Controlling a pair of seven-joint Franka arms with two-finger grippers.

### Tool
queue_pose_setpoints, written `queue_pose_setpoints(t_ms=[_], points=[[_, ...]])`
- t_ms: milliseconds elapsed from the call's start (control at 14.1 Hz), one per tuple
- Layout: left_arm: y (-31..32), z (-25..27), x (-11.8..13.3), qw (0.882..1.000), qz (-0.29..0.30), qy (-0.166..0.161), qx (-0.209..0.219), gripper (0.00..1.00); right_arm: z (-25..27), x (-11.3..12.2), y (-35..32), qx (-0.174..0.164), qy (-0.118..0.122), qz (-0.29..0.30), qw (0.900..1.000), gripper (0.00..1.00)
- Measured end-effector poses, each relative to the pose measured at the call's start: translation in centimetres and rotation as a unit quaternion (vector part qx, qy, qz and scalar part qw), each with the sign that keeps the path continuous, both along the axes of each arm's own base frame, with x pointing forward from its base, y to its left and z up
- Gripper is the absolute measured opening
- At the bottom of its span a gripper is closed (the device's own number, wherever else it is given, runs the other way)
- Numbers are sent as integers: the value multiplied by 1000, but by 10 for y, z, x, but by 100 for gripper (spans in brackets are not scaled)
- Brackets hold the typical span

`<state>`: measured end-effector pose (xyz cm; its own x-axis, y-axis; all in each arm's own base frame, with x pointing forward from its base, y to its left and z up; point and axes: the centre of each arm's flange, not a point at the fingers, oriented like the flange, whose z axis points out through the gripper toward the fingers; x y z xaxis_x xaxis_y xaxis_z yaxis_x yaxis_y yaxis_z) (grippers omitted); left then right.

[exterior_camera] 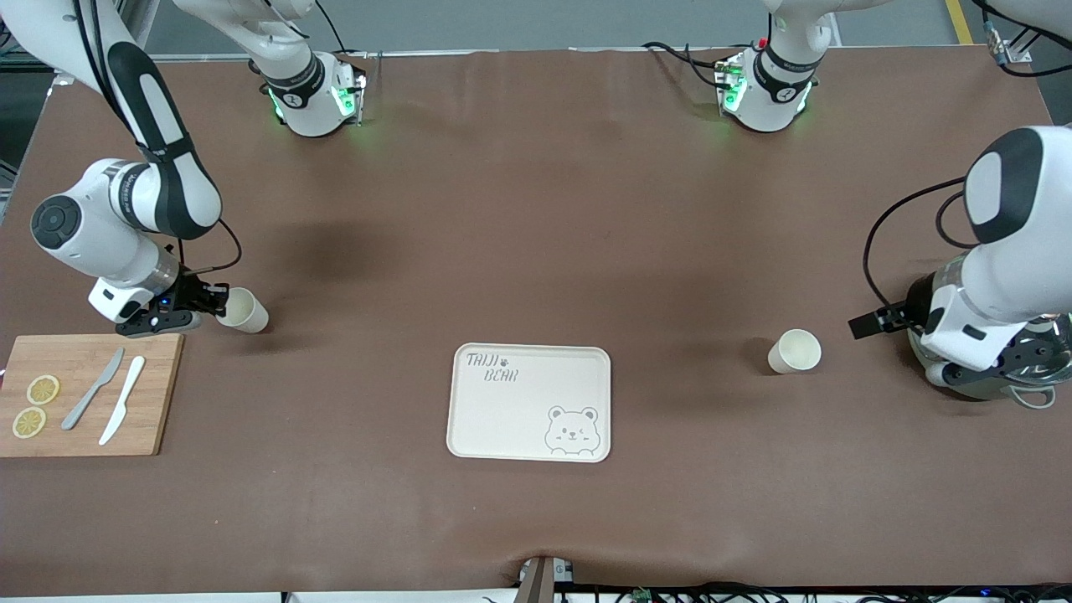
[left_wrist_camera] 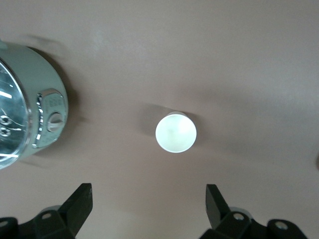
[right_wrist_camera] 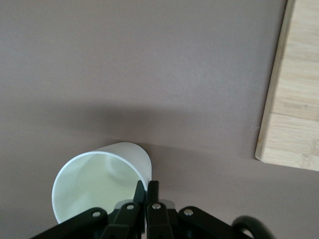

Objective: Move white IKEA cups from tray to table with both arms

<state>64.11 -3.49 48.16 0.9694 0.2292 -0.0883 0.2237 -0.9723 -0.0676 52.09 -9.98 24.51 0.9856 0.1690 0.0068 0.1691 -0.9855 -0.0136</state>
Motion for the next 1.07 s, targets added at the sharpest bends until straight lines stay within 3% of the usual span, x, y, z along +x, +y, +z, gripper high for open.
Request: queue_pose_setpoints(t_ms=[213, 427, 712, 854, 1067], points=[[17, 21, -6, 1000, -19, -7, 1, 100, -6, -1, -4, 0, 4, 2, 1000, 7], [20, 45, -15, 999, -32, -19, 3, 100, -8, -1, -1, 3, 13, 5, 1000, 37], [18, 74, -29, 999, -32, -25, 8, 100, 33, 23, 0, 25, 81, 11, 996, 78], [20, 96, -36, 999, -29, -22, 10, 100, 73, 40, 0, 32, 100, 16, 994, 98], [20, 125, -43, 999, -28, -32, 11, 100, 118, 60, 10, 34, 84, 28, 995, 100]])
